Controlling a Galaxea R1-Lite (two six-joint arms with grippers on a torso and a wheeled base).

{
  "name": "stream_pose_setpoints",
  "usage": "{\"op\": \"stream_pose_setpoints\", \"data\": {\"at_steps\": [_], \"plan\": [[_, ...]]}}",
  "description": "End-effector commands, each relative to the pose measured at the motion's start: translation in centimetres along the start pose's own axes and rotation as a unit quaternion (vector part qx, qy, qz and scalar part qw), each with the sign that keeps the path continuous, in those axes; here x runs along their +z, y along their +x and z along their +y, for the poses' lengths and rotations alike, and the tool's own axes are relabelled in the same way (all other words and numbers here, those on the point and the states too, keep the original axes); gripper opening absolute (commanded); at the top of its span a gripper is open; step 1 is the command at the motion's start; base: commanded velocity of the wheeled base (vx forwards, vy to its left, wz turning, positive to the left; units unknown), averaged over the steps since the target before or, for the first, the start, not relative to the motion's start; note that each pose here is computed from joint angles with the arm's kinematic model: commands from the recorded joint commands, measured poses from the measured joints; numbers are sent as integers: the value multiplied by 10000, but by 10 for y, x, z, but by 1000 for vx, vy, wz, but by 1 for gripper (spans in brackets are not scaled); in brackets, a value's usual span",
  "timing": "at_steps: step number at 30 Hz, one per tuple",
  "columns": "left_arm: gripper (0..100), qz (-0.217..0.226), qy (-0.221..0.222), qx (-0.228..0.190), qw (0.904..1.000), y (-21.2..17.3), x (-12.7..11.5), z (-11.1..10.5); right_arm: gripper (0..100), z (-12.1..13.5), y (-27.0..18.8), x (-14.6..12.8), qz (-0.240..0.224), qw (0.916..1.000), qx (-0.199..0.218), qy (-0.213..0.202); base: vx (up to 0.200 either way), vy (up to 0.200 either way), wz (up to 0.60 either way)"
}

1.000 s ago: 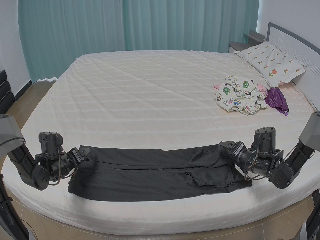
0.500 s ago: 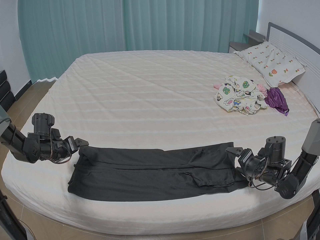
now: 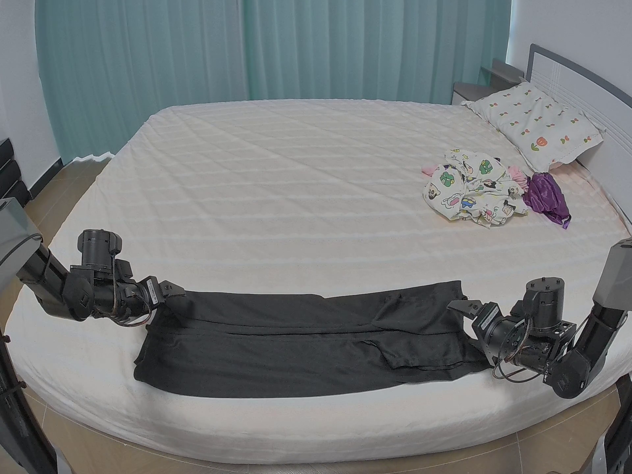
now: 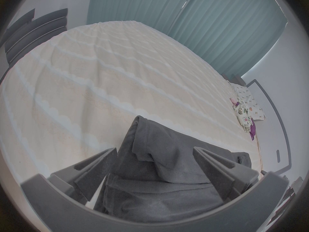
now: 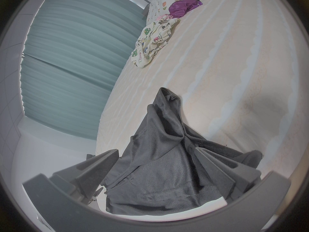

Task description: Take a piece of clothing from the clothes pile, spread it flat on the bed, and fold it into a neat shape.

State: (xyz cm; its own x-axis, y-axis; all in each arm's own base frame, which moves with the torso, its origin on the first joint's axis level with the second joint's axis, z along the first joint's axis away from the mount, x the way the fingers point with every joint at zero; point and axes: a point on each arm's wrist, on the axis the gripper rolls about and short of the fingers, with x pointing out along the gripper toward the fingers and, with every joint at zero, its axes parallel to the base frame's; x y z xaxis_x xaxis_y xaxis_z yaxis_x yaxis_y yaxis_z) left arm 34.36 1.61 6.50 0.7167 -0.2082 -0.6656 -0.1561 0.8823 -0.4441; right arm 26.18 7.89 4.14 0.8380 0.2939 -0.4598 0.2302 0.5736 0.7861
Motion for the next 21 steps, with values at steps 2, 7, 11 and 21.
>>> {"op": "stream_pose_setpoints", "data": {"at_steps": [2,7,11,21], "plan": [[0,104,-16,52,9999,11,-2,3,100,-1,-1,-1,19,10000,-26,59,0,0,0],[0,161,143,148,9997,10,-5,8,100,-1,-1,-1,16,10000,-20,90,0,0,0],[0,163,163,216,9995,4,-4,11,100,-1,-3,-3,47,10000,-21,76,0,0,0],[0,327,304,361,9984,-20,2,11,100,-1,-3,-4,63,9999,-38,70,0,0,0]]}}
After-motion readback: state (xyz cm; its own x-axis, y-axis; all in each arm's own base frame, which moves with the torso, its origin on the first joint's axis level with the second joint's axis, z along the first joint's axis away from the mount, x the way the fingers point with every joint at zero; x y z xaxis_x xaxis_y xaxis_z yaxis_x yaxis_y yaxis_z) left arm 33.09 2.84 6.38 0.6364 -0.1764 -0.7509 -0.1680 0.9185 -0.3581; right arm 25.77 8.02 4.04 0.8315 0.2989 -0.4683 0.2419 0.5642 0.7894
